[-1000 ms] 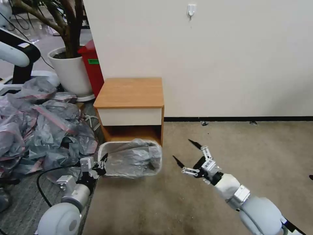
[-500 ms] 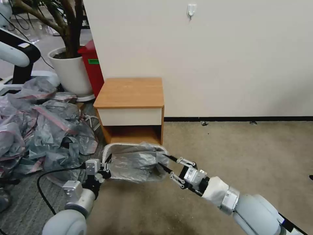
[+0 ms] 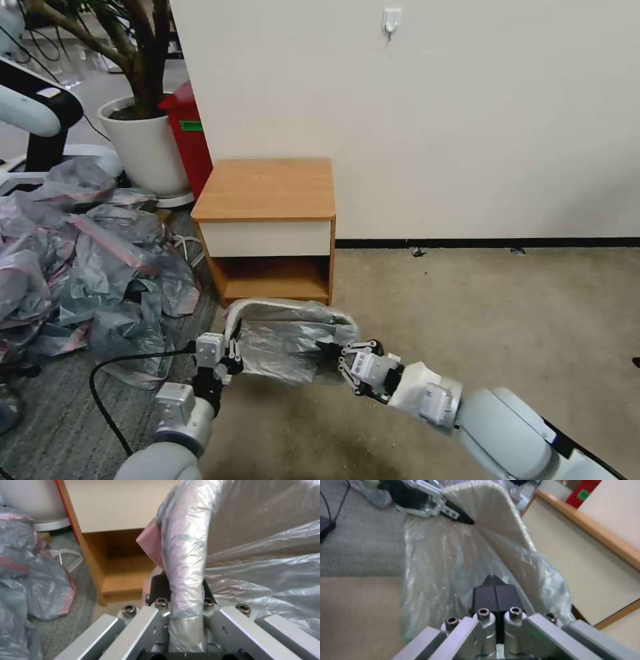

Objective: Pick up the garbage bag from the table and place it over the trash can.

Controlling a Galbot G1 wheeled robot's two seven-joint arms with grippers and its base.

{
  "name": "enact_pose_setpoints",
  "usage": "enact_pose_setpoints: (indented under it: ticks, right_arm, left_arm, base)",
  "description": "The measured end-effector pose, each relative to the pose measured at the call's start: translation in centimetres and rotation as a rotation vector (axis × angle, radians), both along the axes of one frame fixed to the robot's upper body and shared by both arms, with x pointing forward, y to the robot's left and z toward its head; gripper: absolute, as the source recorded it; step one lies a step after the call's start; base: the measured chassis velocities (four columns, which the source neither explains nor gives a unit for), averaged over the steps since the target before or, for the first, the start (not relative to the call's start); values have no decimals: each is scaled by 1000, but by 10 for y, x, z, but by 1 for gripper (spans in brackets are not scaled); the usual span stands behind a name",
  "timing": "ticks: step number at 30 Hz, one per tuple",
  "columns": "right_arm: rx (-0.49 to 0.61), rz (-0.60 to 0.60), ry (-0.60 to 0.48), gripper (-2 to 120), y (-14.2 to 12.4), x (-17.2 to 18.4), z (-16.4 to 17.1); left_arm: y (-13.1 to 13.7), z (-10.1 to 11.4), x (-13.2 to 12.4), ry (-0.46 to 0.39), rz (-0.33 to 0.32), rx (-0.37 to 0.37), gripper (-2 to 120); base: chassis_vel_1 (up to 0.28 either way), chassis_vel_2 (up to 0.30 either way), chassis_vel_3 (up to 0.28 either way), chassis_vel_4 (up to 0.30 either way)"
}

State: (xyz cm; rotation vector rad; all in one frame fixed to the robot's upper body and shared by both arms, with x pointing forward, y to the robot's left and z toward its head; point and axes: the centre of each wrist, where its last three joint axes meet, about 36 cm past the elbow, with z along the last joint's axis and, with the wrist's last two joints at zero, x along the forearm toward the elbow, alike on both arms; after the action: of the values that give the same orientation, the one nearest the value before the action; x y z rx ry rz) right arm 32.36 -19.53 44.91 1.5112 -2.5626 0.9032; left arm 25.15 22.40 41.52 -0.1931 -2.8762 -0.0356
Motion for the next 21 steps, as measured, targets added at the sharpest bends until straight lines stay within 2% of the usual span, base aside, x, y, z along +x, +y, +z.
enact_pose_setpoints:
  ticks: [11, 16, 21]
  right_arm:
    - [-151, 8, 34, 0, 13, 15, -1]
    - [-247, 35, 14, 0, 19, 22, 6]
    - [-299, 47, 17, 0, 25, 30, 10]
  left_arm:
    - [-14, -17, 5, 19, -8, 13, 3]
    - [-20, -22, 7, 24, -14, 9, 3]
    - [-25, -26, 10, 30, -20, 5, 3]
  base:
    - [0, 0, 0, 0]
    - [0, 0, 0, 0]
    - [0, 0, 0, 0]
